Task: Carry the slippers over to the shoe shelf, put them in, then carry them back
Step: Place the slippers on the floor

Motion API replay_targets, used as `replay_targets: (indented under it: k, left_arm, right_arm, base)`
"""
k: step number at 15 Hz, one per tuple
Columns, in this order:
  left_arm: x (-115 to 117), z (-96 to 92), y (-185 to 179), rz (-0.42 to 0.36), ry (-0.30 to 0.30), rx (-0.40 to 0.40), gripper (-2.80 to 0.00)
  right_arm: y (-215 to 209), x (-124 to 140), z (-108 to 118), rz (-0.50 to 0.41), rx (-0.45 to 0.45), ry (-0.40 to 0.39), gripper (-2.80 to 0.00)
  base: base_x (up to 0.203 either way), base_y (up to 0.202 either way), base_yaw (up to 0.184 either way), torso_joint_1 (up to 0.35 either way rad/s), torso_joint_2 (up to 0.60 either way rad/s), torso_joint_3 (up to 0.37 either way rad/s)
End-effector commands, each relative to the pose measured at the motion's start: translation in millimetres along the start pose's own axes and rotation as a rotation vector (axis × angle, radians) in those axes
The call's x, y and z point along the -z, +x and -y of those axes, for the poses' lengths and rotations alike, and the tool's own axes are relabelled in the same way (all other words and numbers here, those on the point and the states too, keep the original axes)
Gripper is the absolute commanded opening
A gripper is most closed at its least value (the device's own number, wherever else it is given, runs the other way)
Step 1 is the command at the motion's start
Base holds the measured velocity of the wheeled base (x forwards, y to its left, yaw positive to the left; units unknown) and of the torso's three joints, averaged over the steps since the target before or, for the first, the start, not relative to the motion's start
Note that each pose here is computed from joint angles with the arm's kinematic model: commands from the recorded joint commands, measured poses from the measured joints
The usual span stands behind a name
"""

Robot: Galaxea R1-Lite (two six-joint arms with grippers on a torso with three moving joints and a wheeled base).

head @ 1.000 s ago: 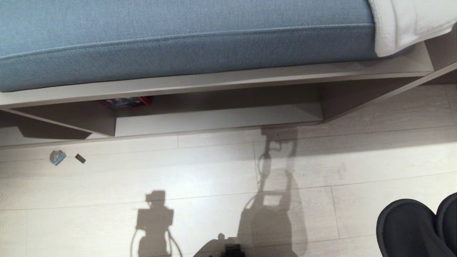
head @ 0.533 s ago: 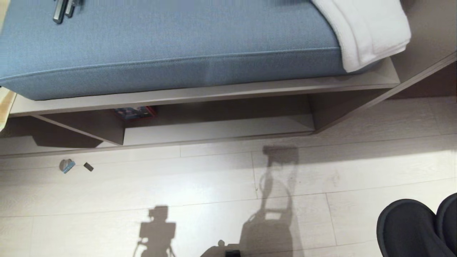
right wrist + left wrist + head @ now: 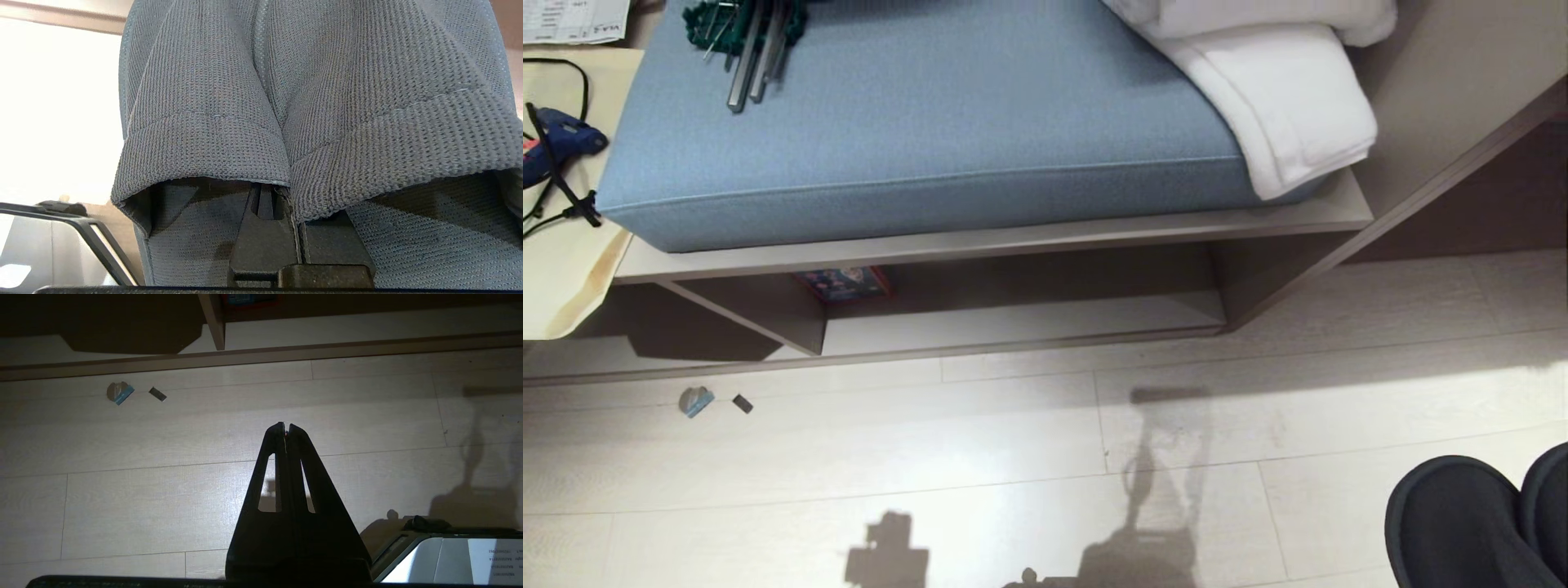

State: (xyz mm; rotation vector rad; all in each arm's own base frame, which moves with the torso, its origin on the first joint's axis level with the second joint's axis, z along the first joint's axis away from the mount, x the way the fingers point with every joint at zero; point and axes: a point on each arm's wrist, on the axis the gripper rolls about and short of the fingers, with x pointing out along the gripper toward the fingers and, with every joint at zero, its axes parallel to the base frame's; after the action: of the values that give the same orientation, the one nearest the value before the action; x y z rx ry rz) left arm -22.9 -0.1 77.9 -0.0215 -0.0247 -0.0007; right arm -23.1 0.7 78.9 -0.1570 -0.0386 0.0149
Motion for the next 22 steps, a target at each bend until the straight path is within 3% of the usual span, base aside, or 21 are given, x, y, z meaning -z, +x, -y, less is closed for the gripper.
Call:
replay_targets:
  k: [1,22]
  left_arm:
    - [2.1,0.0,0.6,-0.008,-0.002,-0.001,-2.8]
    - [2.1,0.0,0.6,-0.008,0.0,-0.001,-2.8]
  right_arm:
    - [0.2,0.0,0.0,-0.003,-0.001,0.0,-2.8]
    - [0.2,2.2,-0.4,-0.025,-0.004,0.002,-2.8]
  base:
    - [0.0,0.0,0.0,-0.002,0.0,0.202]
    - [0.0,0.0,0.0,0.003,0.0,0.202]
